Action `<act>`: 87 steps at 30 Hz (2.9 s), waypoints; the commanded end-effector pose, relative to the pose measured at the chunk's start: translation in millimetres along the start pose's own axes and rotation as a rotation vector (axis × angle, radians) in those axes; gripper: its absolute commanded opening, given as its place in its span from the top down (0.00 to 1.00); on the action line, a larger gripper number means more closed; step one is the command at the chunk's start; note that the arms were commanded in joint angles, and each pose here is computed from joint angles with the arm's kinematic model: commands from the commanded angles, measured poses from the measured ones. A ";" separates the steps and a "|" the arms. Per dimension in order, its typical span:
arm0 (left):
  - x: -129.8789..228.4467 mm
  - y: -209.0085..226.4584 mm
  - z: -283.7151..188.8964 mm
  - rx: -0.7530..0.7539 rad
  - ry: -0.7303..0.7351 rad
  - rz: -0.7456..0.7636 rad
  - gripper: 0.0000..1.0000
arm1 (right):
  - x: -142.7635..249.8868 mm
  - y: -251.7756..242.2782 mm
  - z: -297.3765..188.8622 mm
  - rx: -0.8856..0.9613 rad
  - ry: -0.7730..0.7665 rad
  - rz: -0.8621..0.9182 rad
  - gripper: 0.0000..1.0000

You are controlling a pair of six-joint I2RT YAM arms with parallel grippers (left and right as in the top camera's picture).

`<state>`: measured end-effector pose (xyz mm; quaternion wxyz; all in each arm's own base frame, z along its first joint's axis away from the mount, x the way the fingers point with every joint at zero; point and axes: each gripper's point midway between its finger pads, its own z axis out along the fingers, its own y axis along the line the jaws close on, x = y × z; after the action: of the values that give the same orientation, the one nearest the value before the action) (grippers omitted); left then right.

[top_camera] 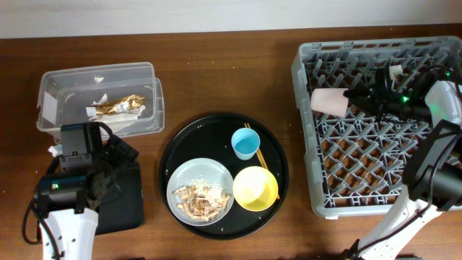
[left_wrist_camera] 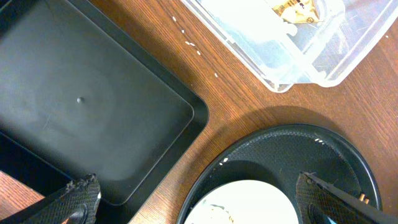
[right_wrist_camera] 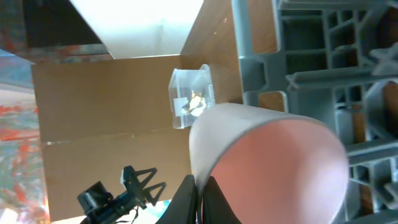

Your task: Sort waste into correct bins and load items into the dishwasher rack

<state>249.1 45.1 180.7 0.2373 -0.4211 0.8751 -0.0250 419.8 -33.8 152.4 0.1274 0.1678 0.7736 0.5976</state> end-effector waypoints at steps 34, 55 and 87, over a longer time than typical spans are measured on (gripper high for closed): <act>-2.9 2.7 -1.2 -0.008 -0.016 0.007 0.01 | 66.5 141.3 -36.8 0.786 -0.091 -0.417 0.74; -2.9 2.7 -1.2 -0.008 -0.016 0.007 0.01 | 201.7 26.6 243.6 1.208 0.389 -0.755 0.67; -2.9 2.7 -1.2 -0.008 -0.016 0.007 0.01 | 134.3 118.6 176.8 1.154 0.177 -0.667 0.96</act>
<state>249.1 45.1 180.8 0.2375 -0.4211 0.8750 -0.0248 354.9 250.7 133.2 0.0394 -0.1325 0.9904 -0.0013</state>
